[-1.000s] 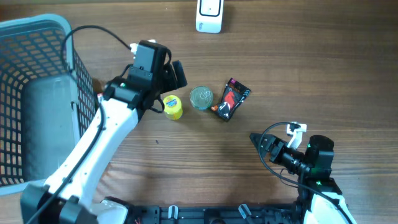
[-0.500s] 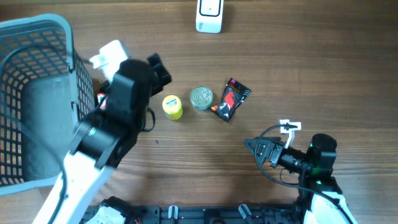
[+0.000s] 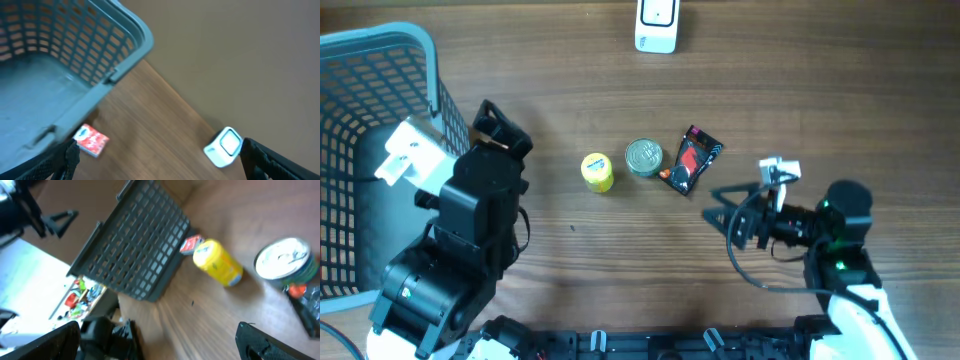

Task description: Scan the item barcode

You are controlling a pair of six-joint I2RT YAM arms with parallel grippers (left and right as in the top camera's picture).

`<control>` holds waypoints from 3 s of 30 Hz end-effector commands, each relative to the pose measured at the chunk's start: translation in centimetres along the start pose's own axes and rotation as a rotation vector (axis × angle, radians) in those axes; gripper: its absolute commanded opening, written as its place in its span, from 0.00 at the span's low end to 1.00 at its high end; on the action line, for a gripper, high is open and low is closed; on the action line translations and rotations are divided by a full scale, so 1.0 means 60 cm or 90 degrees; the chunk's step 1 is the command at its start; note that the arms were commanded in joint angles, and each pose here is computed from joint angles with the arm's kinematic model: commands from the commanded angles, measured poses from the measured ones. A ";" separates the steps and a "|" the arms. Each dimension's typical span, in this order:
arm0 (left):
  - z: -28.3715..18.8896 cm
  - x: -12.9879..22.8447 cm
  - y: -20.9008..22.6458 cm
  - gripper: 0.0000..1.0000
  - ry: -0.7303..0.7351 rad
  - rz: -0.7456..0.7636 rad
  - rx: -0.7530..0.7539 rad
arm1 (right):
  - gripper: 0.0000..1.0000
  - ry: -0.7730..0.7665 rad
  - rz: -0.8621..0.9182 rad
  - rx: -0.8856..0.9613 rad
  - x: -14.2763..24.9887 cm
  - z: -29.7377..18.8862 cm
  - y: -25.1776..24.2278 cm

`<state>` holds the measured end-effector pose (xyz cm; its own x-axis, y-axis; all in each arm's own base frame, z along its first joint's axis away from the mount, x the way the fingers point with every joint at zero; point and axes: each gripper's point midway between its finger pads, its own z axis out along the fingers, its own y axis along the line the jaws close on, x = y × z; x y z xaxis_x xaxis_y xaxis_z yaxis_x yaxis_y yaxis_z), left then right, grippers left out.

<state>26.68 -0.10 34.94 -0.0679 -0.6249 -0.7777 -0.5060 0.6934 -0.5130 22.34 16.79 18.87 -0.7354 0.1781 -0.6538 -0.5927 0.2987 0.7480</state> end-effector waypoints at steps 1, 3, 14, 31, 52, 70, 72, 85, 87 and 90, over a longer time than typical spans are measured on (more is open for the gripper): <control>-0.004 -0.022 0.022 1.00 -0.050 -0.002 -0.042 | 1.00 -0.026 -0.058 0.062 -0.069 0.010 -0.010; -0.005 -0.025 0.028 1.00 -0.058 0.005 -0.053 | 1.00 -0.014 -0.077 0.148 -0.096 0.016 -0.045; -0.011 -0.040 0.061 1.00 -0.099 0.044 -0.112 | 1.00 0.202 -0.241 0.405 -0.142 0.083 -0.165; -0.021 -0.063 0.082 1.00 -0.152 0.062 -0.156 | 1.00 0.333 -0.188 0.480 -0.161 0.131 -0.141; -0.048 -0.095 0.030 1.00 -0.066 0.228 0.038 | 1.00 0.414 -0.189 0.431 -0.106 0.185 -0.167; -0.037 -0.078 -0.021 1.00 -0.056 0.403 0.114 | 1.00 0.548 -0.371 0.323 -0.017 0.276 -0.162; -0.037 -0.085 -0.016 1.00 -0.066 0.400 0.098 | 1.00 0.556 -0.371 0.294 -0.007 0.279 -0.152; -0.038 -0.098 -0.005 1.00 -0.084 0.394 0.069 | 1.00 0.612 -0.437 0.215 0.062 0.316 -0.090; -0.038 -0.097 -0.005 1.00 -0.084 0.395 0.069 | 1.00 0.614 -0.465 0.235 0.065 0.326 -0.098; -0.040 -0.099 -0.004 1.00 -0.085 0.393 0.070 | 1.00 0.610 -0.477 0.246 0.067 0.336 -0.108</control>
<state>25.68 2.01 39.79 -0.2276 -0.0638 -0.9717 -0.2991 0.9542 0.0074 28.61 34.22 10.03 -0.3236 -0.8334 -0.4481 -0.9444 0.3138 0.0983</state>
